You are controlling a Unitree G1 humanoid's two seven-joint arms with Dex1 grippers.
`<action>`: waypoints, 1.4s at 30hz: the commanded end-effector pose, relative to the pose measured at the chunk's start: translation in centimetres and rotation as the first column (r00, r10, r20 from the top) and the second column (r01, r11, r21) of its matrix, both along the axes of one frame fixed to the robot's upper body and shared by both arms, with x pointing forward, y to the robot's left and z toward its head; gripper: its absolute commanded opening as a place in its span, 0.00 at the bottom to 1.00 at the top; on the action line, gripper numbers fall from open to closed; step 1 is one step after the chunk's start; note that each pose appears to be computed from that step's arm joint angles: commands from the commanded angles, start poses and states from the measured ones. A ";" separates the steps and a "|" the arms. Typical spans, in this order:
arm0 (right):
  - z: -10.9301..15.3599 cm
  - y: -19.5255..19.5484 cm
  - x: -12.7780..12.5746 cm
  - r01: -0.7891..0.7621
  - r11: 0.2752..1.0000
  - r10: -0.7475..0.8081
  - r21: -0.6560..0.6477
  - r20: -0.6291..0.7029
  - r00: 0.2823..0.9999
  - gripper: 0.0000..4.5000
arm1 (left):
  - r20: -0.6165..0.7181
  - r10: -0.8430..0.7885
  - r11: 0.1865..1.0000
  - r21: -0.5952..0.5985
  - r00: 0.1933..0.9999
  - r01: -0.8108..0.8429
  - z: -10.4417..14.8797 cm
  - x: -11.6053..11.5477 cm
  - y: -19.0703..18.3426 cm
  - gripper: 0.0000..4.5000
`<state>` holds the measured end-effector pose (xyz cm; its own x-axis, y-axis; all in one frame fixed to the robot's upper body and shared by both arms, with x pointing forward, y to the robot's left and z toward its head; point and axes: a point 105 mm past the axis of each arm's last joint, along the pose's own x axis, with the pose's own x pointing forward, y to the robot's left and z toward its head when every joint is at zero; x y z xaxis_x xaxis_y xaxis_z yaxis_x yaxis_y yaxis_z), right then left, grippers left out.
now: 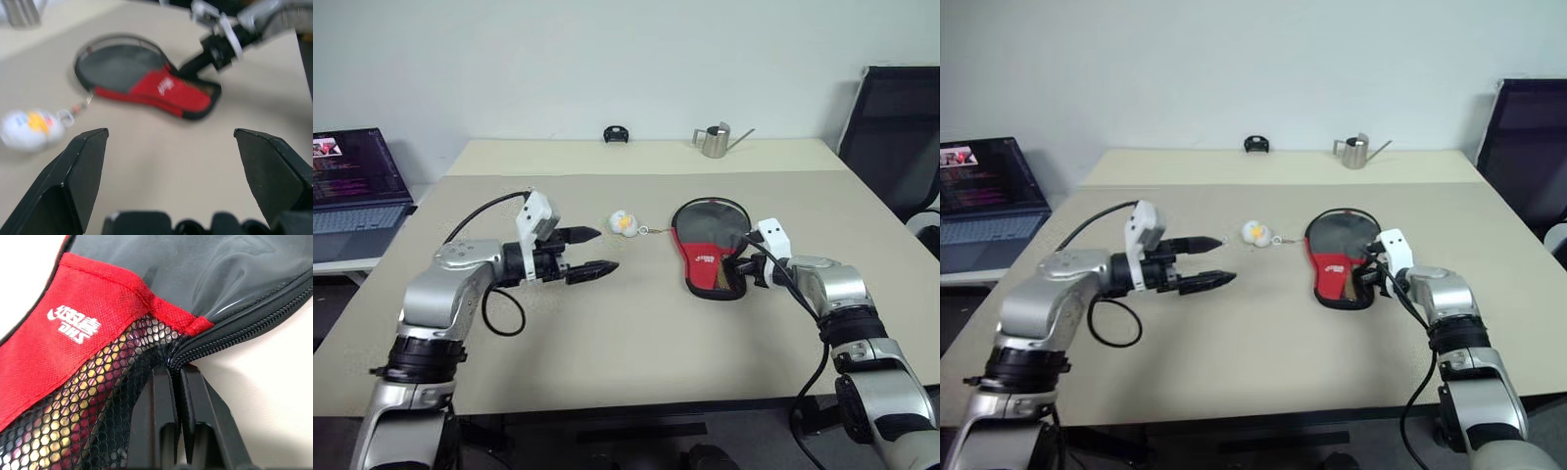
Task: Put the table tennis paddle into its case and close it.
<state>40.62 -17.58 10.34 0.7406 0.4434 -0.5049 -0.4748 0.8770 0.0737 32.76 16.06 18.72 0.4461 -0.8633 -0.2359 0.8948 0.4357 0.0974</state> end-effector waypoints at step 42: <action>-0.4 4.4 -13.1 -0.228 0.967 0.247 0.116 -0.190 0.950 0.01 | -0.142 -0.293 0.946 0.103 0.946 0.308 -2.2 -6.3 -1.5 1.00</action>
<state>28.07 -13.51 9.40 0.5053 0.6240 -0.5960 -0.6131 0.7457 0.2610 26.50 14.73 15.58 0.1349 -0.9117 -0.3882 0.9867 0.1597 -0.0320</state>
